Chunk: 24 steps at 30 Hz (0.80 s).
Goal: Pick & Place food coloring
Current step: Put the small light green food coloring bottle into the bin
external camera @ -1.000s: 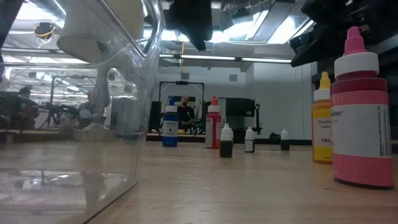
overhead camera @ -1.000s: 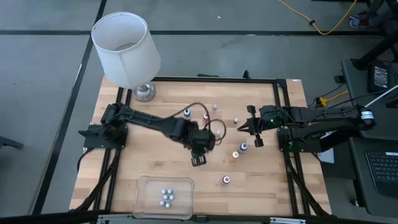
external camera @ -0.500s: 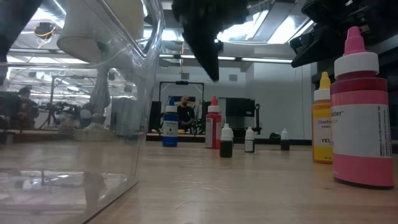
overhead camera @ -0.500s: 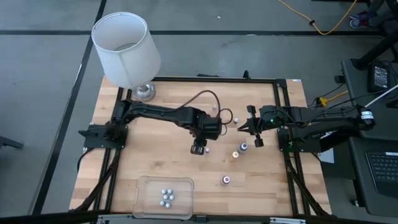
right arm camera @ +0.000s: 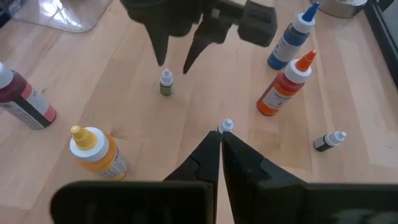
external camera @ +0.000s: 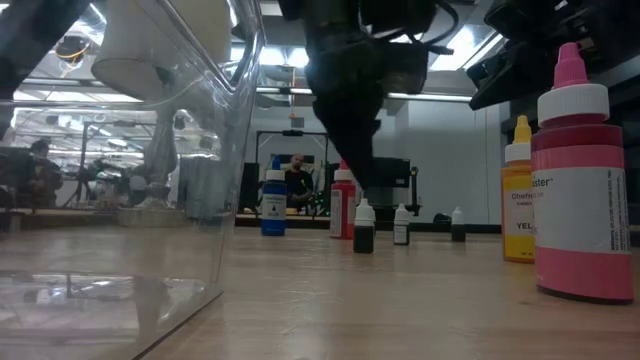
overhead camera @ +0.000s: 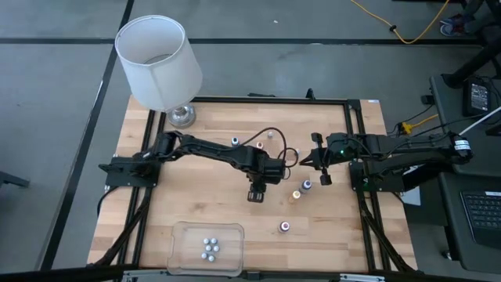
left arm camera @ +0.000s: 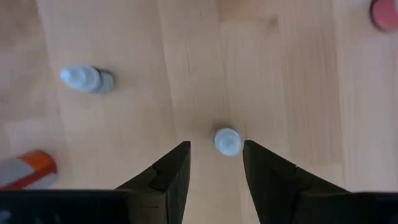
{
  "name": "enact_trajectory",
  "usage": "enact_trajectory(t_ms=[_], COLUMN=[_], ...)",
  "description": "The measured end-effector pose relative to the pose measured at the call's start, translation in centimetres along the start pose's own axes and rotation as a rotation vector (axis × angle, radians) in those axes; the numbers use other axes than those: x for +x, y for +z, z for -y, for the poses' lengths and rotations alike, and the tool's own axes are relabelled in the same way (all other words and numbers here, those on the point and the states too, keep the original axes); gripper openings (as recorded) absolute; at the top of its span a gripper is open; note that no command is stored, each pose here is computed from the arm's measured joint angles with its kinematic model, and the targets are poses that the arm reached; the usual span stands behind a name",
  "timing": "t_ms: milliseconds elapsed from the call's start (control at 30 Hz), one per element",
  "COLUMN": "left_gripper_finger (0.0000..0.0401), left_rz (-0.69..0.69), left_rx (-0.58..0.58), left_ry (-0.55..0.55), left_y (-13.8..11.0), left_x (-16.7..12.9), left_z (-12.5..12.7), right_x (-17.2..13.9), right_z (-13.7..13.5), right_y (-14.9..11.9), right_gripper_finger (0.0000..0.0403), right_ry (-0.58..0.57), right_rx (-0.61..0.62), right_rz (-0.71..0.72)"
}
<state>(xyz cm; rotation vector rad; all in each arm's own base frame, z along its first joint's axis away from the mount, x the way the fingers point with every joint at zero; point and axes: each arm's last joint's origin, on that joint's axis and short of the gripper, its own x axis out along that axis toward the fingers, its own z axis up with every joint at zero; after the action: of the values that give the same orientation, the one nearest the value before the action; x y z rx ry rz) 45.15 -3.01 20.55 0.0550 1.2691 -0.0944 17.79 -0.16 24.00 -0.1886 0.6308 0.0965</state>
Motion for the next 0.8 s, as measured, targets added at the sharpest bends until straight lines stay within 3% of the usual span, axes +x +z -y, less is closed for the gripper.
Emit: enact_trajectory(t_ms=[800], left_gripper_finger=[0.0144], left_rz=[-0.039], left_rx=[-0.048], left_ry=[-0.007], left_y=[0.0], left_x=[3.4], left_z=[1.1], right_x=[0.0], right_z=[0.0], right_y=[-0.1], right_gripper_finger=[0.0023], right_ry=[0.003], right_rx=[-0.002], right_rz=[-0.014])
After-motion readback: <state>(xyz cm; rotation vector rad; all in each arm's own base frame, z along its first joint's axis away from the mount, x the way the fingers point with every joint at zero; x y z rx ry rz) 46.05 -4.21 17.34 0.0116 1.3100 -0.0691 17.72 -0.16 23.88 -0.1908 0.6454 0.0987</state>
